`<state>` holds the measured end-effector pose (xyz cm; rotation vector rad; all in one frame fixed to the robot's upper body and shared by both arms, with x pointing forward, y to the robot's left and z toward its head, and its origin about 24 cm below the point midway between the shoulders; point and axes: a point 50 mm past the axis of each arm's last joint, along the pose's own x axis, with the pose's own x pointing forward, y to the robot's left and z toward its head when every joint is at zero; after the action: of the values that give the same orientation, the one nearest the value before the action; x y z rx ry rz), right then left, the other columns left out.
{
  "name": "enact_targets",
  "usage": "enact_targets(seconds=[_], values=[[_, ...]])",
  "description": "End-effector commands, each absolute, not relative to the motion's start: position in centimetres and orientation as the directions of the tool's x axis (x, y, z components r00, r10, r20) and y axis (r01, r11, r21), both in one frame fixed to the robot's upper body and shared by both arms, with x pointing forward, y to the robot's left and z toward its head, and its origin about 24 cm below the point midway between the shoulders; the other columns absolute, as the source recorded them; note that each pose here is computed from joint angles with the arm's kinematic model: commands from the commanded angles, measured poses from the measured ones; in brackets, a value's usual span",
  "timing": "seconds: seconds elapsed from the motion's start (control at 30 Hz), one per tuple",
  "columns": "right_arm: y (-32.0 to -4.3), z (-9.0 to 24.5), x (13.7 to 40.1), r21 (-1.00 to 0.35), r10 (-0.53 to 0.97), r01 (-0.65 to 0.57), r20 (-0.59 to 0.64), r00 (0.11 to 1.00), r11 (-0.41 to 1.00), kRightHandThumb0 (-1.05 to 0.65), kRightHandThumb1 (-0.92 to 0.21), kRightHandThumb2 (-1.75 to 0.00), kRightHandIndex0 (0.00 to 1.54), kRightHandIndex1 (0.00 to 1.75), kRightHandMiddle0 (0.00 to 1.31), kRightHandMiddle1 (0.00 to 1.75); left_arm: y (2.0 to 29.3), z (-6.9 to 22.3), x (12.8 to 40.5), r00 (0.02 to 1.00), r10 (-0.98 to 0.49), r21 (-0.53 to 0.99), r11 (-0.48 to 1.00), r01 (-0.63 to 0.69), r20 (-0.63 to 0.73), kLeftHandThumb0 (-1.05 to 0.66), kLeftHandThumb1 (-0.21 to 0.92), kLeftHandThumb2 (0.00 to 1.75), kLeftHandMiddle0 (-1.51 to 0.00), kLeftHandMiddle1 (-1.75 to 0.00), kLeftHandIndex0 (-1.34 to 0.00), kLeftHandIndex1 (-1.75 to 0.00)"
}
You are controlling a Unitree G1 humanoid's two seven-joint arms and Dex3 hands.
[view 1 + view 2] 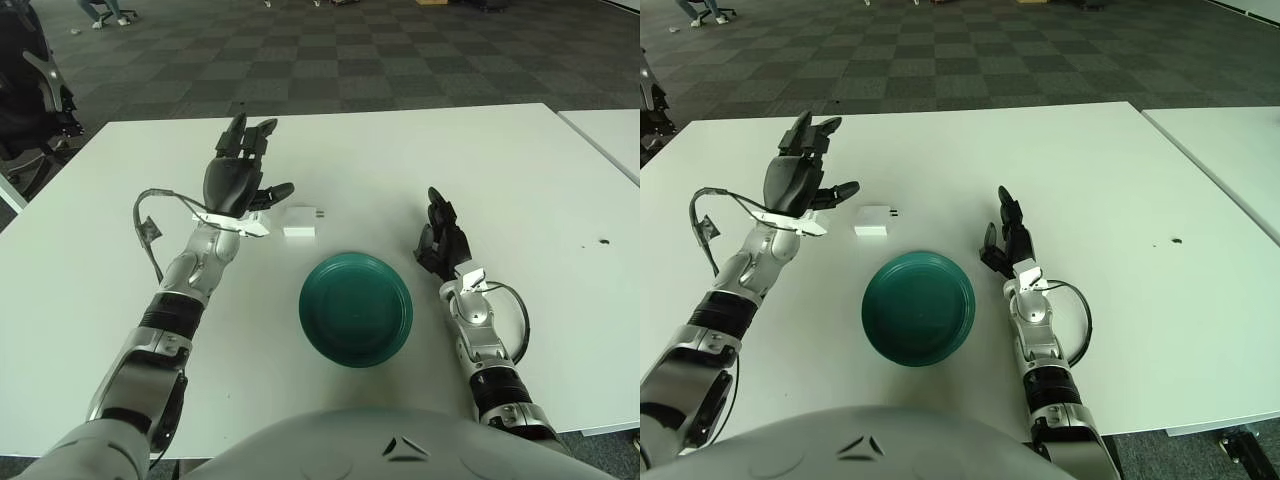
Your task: Put the charger into the plate.
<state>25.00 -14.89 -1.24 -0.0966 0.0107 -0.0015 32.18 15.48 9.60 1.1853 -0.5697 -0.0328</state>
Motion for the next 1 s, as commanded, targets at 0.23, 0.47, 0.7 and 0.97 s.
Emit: enact_targets(seconds=[0.23, 0.47, 0.7, 0.97], values=[[-14.1, -6.6, 21.6, -0.06, -0.015, -0.003, -0.286, 0.958, 0.998, -0.86, -0.92, -1.06, 0.05, 0.01, 0.0, 0.14, 15.2, 7.8, 35.3, 0.864, -0.503, 0.979, 0.182, 0.096, 0.009, -1.05, 0.92, 0.53, -0.19, -0.01, -0.1, -1.03], [-14.0, -6.8, 21.7, -0.044, -0.013, 0.0, -0.297, 0.955, 0.999, -0.85, -0.92, -1.05, 0.05, 0.0, 0.0, 0.14, 14.8, 7.9, 36.1, 0.782, -0.593, 0.965, 0.032, 0.26, -0.191, -1.05, 0.92, 0.51, -0.16, 0.0, -0.11, -1.02], [-13.8, -7.0, 21.7, -0.029, -0.008, 0.0, -0.302, 0.953, 1.0, -0.84, -0.92, -1.06, 0.04, 0.0, 0.0, 0.13, 13.5, 8.2, 36.8, 0.705, -0.63, 0.917, -0.033, 0.397, -0.327, -1.05, 0.92, 0.49, -0.16, -0.01, -0.09, -0.99], [-13.6, -7.2, 21.7, -0.015, -0.007, 0.002, -0.308, 0.951, 1.0, -0.84, -0.92, -1.07, 0.04, 0.0, 0.0, 0.12, 13.0, 7.5, 37.1, 0.67, -0.616, 0.854, -0.01, 0.521, -0.416, -0.99, 0.92, 0.46, -0.21, -0.03, -0.06, -0.96]])
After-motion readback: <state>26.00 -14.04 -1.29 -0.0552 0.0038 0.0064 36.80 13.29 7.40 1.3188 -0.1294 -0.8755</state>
